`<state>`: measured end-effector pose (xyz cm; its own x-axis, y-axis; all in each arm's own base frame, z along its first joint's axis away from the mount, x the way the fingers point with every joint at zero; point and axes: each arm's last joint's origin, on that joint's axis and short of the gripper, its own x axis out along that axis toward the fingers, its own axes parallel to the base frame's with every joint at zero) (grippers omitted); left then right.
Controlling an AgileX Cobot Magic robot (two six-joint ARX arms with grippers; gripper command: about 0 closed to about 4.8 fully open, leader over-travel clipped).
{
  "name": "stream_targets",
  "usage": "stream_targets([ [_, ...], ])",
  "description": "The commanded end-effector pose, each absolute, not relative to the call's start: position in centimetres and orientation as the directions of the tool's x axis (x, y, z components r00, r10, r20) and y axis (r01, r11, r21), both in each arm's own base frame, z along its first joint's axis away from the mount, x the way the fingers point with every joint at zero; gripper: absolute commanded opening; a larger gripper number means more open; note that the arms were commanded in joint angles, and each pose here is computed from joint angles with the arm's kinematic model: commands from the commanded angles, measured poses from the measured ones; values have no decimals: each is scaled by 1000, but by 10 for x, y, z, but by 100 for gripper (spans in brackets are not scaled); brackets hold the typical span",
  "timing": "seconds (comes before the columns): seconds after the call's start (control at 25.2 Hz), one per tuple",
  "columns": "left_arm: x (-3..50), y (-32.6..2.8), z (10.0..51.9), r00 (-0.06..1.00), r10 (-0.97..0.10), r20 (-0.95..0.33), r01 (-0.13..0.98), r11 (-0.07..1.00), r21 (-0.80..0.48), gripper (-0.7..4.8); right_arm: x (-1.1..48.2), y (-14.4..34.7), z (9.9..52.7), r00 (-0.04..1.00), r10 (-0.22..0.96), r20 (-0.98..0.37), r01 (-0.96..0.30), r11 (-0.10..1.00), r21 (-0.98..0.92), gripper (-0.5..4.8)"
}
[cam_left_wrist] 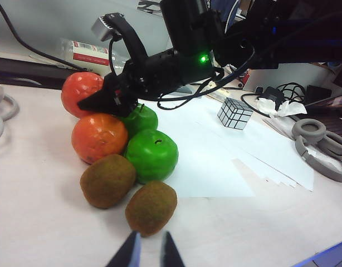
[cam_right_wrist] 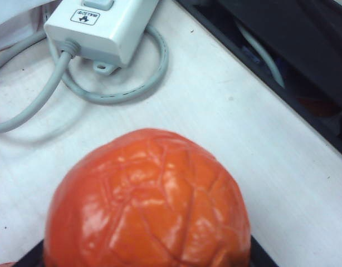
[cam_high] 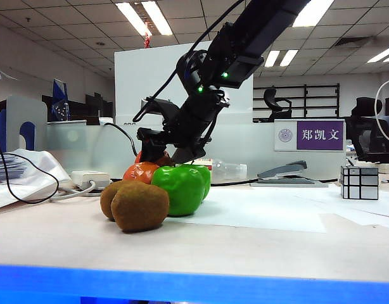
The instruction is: Put the same fruits together.
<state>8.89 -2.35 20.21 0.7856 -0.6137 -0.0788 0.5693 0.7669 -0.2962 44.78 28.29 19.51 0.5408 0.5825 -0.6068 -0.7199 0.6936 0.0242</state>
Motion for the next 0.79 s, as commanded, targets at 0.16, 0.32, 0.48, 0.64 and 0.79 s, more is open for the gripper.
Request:
stream_targets([
  [0.16, 89, -23, 204, 786, -614, -66, 576, 767, -281, 62, 449, 288, 213, 529, 647, -550, -756, 653, 40, -8],
  [0.32, 89, -23, 204, 786, -614, -66, 576, 768, -281, 62, 450, 291, 230, 527, 672, -521, -770, 636, 41, -8],
  [0.48, 89, -23, 204, 787, -614, -66, 576, 768, -281, 62, 445, 299, 239, 493, 701, -514, -797, 602, 57, -8],
  [0.64, 89, -23, 204, 788, -612, -65, 574, 769, -280, 62, 433, 314, 238, 448, 722, -528, -828, 557, 58, -8],
  [0.79, 89, -23, 204, 792, -607, -66, 569, 773, -280, 62, 417, 334, 234, 406, 727, -553, -860, 508, 37, -8],
])
